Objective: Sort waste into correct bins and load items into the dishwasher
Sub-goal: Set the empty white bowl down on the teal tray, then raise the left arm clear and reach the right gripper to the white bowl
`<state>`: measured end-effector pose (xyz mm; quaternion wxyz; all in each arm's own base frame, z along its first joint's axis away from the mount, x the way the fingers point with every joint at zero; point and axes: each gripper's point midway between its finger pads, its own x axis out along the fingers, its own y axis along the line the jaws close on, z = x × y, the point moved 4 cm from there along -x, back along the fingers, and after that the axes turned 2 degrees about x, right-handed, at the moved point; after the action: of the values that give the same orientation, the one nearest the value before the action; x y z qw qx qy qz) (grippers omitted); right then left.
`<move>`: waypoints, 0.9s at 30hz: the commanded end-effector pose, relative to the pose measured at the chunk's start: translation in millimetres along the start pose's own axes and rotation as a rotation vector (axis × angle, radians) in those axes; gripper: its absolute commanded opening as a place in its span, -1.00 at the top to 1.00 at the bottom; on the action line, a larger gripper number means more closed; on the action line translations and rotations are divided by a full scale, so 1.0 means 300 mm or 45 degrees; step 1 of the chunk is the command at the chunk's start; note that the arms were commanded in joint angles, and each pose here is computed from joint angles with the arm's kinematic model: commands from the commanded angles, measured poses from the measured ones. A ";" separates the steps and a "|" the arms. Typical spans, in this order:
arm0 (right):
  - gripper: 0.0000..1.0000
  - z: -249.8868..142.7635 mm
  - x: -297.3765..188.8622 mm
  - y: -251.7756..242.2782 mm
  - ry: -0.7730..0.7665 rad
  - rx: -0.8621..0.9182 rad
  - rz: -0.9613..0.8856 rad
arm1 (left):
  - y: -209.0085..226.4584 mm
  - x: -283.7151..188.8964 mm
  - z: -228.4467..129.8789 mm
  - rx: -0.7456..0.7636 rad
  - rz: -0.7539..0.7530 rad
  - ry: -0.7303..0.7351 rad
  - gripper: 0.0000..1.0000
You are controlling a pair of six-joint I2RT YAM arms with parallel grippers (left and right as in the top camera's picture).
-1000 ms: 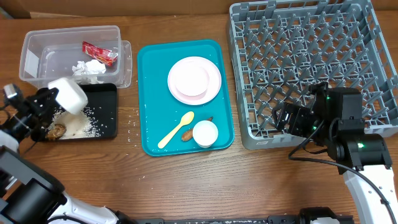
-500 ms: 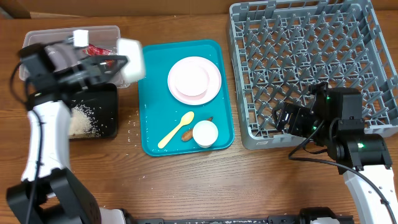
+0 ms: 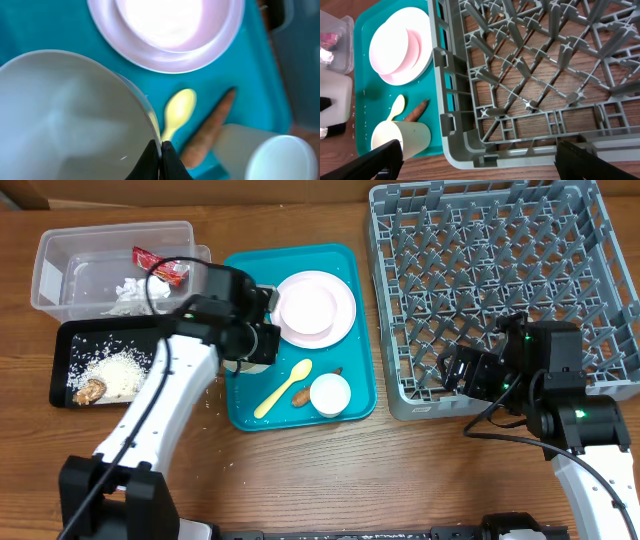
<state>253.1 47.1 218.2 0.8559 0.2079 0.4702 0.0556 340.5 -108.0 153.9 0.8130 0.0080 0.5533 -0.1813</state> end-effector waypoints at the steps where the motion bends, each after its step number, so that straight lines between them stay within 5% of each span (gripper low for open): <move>1: -1.00 0.022 -0.020 0.021 -0.033 -0.013 0.019 | 0.069 0.029 -0.013 0.138 0.326 0.053 0.92; 16: -1.00 0.029 -0.022 0.056 -0.033 -0.024 0.114 | 0.039 0.255 -0.071 0.108 0.115 0.235 0.92; 18: -1.00 0.042 -0.024 0.067 -0.057 -0.034 0.132 | 0.034 0.255 -0.069 0.107 0.100 0.231 0.79; 23: -0.96 0.092 -0.068 0.140 -0.130 -0.065 0.215 | 0.029 0.221 -0.046 0.097 0.102 0.241 0.07; 27: -0.86 0.138 -0.127 0.246 -0.201 -0.160 0.309 | 0.025 0.131 0.033 0.069 0.109 0.223 -0.03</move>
<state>269.2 74.3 259.9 0.8758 0.2173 0.4111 0.1296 340.4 -111.5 90.1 0.7435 0.0872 0.6435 -0.1595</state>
